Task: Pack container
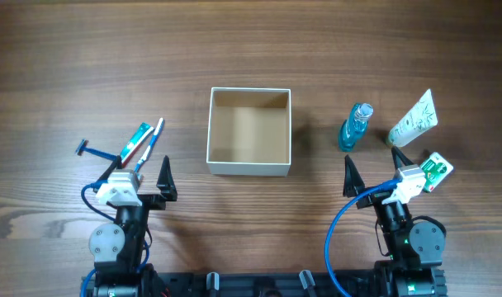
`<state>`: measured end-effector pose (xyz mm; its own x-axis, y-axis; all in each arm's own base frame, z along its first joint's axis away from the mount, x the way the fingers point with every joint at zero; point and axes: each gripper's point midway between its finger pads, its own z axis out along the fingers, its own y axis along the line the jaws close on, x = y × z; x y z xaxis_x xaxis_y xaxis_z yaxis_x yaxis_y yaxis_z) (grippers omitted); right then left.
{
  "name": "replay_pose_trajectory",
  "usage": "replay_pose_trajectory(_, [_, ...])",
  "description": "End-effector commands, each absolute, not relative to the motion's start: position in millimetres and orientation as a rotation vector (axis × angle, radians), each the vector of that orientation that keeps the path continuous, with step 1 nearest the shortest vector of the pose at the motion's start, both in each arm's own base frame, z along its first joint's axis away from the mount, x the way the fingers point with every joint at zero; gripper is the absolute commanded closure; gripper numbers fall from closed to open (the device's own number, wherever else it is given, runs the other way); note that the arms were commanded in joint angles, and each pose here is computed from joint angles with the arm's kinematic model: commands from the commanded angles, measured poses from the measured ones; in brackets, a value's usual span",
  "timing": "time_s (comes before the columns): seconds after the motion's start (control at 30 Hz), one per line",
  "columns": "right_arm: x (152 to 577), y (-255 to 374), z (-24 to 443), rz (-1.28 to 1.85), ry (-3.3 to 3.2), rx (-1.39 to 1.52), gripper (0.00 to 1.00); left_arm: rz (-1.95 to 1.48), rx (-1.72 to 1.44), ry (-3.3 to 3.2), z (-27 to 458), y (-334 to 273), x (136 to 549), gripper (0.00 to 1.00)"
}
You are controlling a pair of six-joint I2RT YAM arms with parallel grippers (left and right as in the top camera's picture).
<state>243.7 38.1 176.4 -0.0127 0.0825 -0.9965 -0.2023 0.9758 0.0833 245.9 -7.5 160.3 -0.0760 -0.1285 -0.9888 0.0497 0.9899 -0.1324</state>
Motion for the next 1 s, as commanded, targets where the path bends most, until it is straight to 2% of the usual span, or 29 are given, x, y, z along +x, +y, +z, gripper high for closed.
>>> replay_pose_trajectory(0.0, [243, 41, 176, 0.241, 1.566, -0.108, 0.0, -0.151, -0.072, 1.641, 158, -6, 246, 0.0])
replay_pose_trajectory(0.33, [243, 43, 176, 0.25, 1.567, -0.112, 0.0, -0.151, -0.073, 1.641, 158, -6, 246, 0.0])
replay_pose_trajectory(0.57, [241, 51, 180, 0.419, 1.57, -0.016, 0.0, -0.151, -0.073, 1.641, 158, -6, 246, 0.0])
replay_pose_trajectory(0.8, [243, 41, 214, 0.376, 1.584, 0.029, 0.0, -0.151, -0.072, 1.64, 158, -6, 246, 0.0])
replay_pose_trajectory(0.97, [259, 42, 240, 0.31, 1.741, -0.022, 0.0, -0.134, -0.083, 1.639, 158, -3, 246, 0.0])
